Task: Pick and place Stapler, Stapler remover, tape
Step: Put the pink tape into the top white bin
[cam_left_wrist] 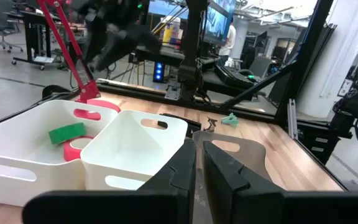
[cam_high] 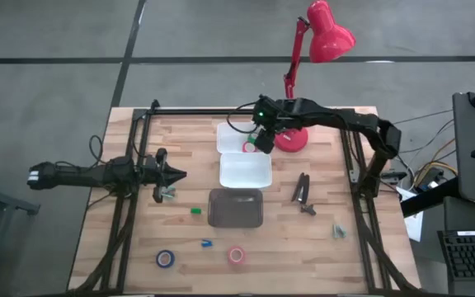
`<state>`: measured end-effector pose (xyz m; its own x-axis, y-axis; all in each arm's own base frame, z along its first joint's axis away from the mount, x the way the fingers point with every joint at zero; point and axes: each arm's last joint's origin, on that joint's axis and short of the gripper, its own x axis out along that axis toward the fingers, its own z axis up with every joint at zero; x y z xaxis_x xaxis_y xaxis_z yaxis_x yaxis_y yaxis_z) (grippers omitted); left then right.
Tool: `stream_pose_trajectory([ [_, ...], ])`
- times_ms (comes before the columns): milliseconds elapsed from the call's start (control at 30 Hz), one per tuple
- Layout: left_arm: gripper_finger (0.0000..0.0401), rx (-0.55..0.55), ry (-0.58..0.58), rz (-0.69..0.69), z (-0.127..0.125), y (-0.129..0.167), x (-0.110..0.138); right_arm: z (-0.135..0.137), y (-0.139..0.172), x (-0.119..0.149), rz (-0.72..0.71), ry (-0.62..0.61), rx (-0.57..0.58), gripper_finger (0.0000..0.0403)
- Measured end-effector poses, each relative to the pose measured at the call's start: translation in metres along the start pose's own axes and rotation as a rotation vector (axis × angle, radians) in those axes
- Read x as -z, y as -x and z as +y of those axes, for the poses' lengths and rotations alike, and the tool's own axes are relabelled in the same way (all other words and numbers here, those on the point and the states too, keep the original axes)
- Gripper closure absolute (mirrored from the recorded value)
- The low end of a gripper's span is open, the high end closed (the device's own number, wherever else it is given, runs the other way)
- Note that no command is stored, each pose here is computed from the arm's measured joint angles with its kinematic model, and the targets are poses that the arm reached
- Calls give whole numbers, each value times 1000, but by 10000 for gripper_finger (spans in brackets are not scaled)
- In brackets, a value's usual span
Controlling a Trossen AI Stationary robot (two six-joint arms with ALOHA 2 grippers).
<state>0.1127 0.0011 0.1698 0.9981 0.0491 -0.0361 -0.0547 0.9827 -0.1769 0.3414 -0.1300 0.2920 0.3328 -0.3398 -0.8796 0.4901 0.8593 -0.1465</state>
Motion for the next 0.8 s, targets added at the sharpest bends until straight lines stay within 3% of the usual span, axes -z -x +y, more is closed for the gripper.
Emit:
stream_pose_trajectory([
  [433,371,0,0,1,0,0,0,75,74,36,-92,111,-154,259],
  [633,371,-1,0,6,0,0,1,110,91,57,-131,148,-237,267],
  [800,371,-1,-1,6,0,0,1,148,98,70,-224,270,-328,273],
])
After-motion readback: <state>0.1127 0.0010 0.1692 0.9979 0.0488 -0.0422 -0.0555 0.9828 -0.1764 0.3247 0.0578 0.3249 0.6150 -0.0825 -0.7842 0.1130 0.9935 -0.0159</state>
